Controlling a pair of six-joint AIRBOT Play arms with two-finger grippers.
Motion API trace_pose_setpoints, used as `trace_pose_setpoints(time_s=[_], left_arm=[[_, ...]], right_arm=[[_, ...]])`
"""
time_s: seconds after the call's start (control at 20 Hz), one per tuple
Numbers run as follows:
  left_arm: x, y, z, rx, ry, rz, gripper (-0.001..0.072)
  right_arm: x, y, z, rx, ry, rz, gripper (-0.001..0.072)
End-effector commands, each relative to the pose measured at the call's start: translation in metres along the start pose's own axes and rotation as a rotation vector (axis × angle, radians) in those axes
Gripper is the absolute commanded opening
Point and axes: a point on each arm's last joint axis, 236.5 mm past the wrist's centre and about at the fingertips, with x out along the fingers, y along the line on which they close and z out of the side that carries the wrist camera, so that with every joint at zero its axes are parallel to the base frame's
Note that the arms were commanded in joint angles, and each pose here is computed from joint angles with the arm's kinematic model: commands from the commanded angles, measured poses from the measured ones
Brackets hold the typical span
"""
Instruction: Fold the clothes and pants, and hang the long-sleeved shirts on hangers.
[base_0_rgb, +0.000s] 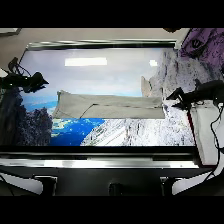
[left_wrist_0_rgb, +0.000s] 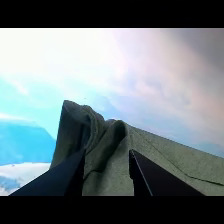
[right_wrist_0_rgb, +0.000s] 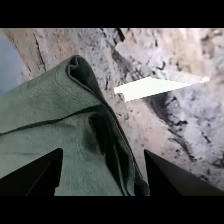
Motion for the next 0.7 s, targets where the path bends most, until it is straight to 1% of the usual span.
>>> trace_pose_setpoints(time_s=[0.0, 0.2, 0.25, 0.3, 0.35, 0.4, 0.45, 0.5, 0.55, 0.65], left_arm=[[-0.031, 0.005, 0.011, 0.084, -0.060, 0.097, 0.0329], [-0.042, -0.007, 0.009, 0.108, -0.065, 0.092, 0.0329], [-0.041, -0.009, 0.008, 0.111, -0.062, 0.091, 0.0329], [-0.040, -0.013, 0.006, 0.117, -0.059, 0.087, 0.0329], [-0.038, -0.017, 0.005, 0.124, -0.059, 0.083, 0.0328], [-0.035, -0.023, 0.003, 0.135, -0.055, 0.077, 0.0310], [-0.031, -0.031, 0.000, 0.149, -0.049, 0.070, 0.0309], [-0.024, -0.043, -0.005, 0.165, -0.041, 0.053, 0.0211], [-0.014, -0.059, -0.012, 0.175, -0.028, 0.020, 0.0031], [0.017, -0.106, -0.034, 0.191, 0.013, -0.079, 0.0017]], right_arm=[[0.026, 0.001, -0.012, 0.004, 0.098, 0.081, 0.0594], [0.066, 0.007, -0.026, -0.015, 0.160, 0.062, 0.0592], [0.076, 0.010, -0.033, -0.029, 0.183, 0.053, 0.0551], [0.082, 0.015, -0.036, -0.047, 0.186, 0.047, 0.0406], [0.084, 0.021, -0.036, -0.072, 0.174, 0.048, 0.0235], [0.082, 0.027, -0.032, -0.086, 0.150, 0.049, 0.0026], [0.075, 0.033, -0.029, -0.094, 0.126, 0.051, 0.0032], [0.064, 0.039, -0.026, -0.090, 0.103, 0.049, 0.0031], [0.049, 0.045, -0.024, -0.088, 0.078, 0.041, 0.0031], [0.016, 0.049, -0.025, -0.088, 0.037, -0.039, 0.0031]])
